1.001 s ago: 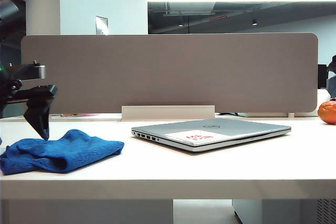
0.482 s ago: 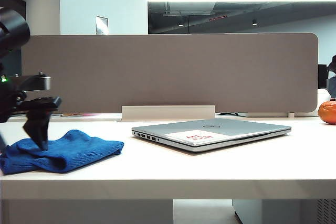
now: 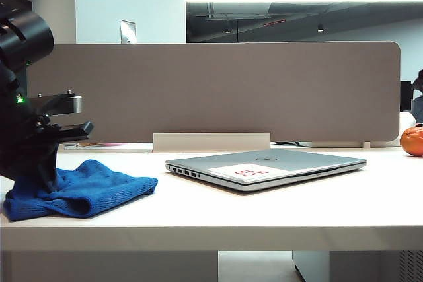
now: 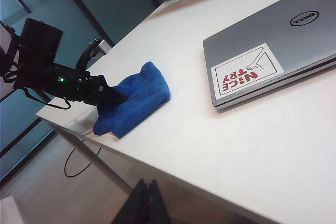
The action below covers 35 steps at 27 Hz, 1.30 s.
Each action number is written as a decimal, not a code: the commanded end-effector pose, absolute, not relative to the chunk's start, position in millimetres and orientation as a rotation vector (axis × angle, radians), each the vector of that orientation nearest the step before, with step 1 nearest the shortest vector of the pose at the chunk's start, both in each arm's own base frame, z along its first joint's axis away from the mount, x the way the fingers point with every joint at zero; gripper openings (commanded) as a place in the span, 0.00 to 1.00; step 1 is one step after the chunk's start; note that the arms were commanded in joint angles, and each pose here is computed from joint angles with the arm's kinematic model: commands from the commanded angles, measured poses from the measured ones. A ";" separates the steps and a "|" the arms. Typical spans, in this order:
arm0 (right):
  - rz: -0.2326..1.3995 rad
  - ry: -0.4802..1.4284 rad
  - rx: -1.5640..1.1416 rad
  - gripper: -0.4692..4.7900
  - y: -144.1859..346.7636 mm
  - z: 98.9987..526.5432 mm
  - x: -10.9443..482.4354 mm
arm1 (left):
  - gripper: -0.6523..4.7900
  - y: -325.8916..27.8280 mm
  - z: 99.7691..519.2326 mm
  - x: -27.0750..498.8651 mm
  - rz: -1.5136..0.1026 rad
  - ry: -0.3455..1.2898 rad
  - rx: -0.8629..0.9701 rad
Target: Pick up the blue rag and put it over the laptop.
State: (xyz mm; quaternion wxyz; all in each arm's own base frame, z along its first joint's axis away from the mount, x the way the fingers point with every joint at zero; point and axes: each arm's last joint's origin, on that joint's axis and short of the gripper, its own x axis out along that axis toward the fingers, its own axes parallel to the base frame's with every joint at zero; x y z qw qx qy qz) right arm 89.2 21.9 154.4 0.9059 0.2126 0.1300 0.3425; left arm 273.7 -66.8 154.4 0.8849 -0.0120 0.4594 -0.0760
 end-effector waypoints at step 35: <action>0.697 0.253 0.434 0.09 21.7 154.5 89.7 | 0.11 -145.8 281.2 319.6 -0.636 0.325 -0.286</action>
